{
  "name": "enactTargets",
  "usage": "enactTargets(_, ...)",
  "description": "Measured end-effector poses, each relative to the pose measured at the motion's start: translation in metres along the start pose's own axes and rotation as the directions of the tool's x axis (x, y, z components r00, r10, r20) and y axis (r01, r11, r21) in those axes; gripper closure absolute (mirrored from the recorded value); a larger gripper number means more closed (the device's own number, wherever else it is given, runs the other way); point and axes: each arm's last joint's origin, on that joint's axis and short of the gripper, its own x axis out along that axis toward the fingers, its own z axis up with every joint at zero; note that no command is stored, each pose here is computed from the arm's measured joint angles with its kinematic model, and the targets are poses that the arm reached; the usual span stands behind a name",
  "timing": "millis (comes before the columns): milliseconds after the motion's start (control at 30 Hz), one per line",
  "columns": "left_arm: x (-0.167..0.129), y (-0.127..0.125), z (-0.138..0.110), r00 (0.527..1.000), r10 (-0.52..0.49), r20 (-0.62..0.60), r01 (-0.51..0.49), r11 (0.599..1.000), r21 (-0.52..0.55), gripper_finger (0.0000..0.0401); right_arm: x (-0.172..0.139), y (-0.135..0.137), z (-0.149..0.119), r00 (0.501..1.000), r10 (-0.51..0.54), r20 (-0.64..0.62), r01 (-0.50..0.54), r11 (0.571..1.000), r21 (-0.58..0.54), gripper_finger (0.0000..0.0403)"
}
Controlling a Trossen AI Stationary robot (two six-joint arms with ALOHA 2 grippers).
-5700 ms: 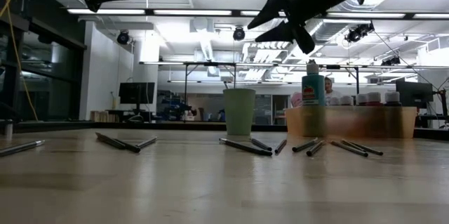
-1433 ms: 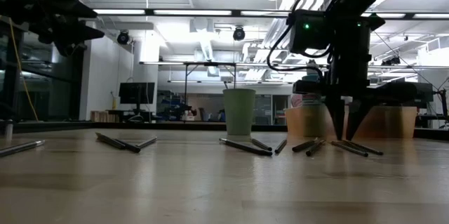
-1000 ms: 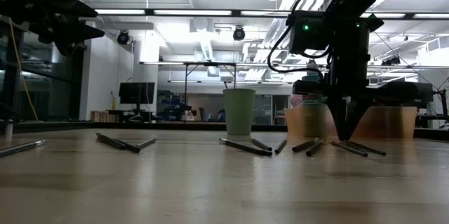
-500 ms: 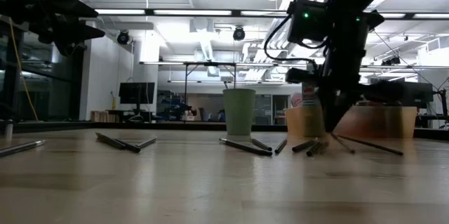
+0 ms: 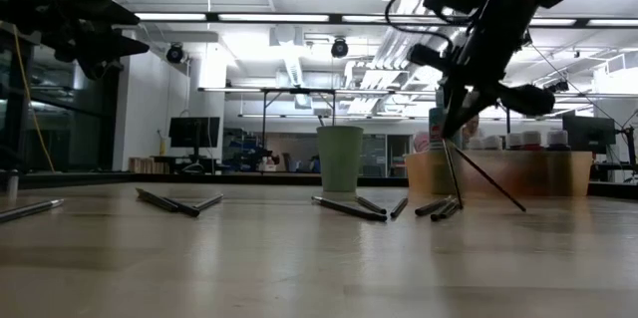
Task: Pick & Place Paint Supplies
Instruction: Put the gold paintbrush into the green cup
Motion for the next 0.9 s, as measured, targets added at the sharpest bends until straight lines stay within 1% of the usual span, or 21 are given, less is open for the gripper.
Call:
enactTargets(133,0.0,0.0,0.0,1.0,0.0,0.0,0.0,1.0,0.0,0.0187,-0.005,-0.001,0.005,1.0,0.012,0.027,-0.011,0.999,-0.041,0.04)
enactTargets(233,0.0,0.0,0.0,1.0,0.0,0.0,0.0,1.0,0.0,0.0187,-0.003,-0.005,0.008,0.999,-0.029,-0.017,0.028,0.997,-0.074,0.04)
enactTargets(300,0.0,0.0,0.0,1.0,0.0,0.0,0.0,1.0,0.0,0.0187,0.001,-0.009,0.007,0.995,-0.083,-0.048,0.079,0.993,-0.089,0.04)
enactTargets(433,0.0,0.0,0.0,1.0,0.0,0.0,0.0,1.0,0.0,0.0187,0.009,-0.021,0.003,0.968,-0.237,-0.087,0.229,0.969,-0.087,0.04)
enactTargets(567,0.0,0.0,0.0,1.0,0.0,0.001,0.0,1.0,0.0,0.0187,0.021,-0.027,0.003,0.937,-0.328,-0.117,0.318,0.944,-0.09,0.04)
enactTargets(767,0.0,0.0,0.0,1.0,0.0,0.001,0.0,1.0,0.0,0.0187,0.039,-0.028,0.001,0.916,-0.365,-0.17,0.348,0.93,-0.12,0.04)
enactTargets(833,0.0,0.0,0.0,1.0,-0.001,0.001,0.001,1.0,0.0,0.0187,0.047,-0.026,0.0,0.918,-0.346,-0.192,0.325,0.936,-0.132,0.04)
enactTargets(900,0.0,0.0,0.0,1.0,0.0,0.001,0.0,1.0,0.0,0.0187,0.057,-0.02,-0.002,0.935,-0.286,-0.209,0.26,0.955,-0.145,0.04)
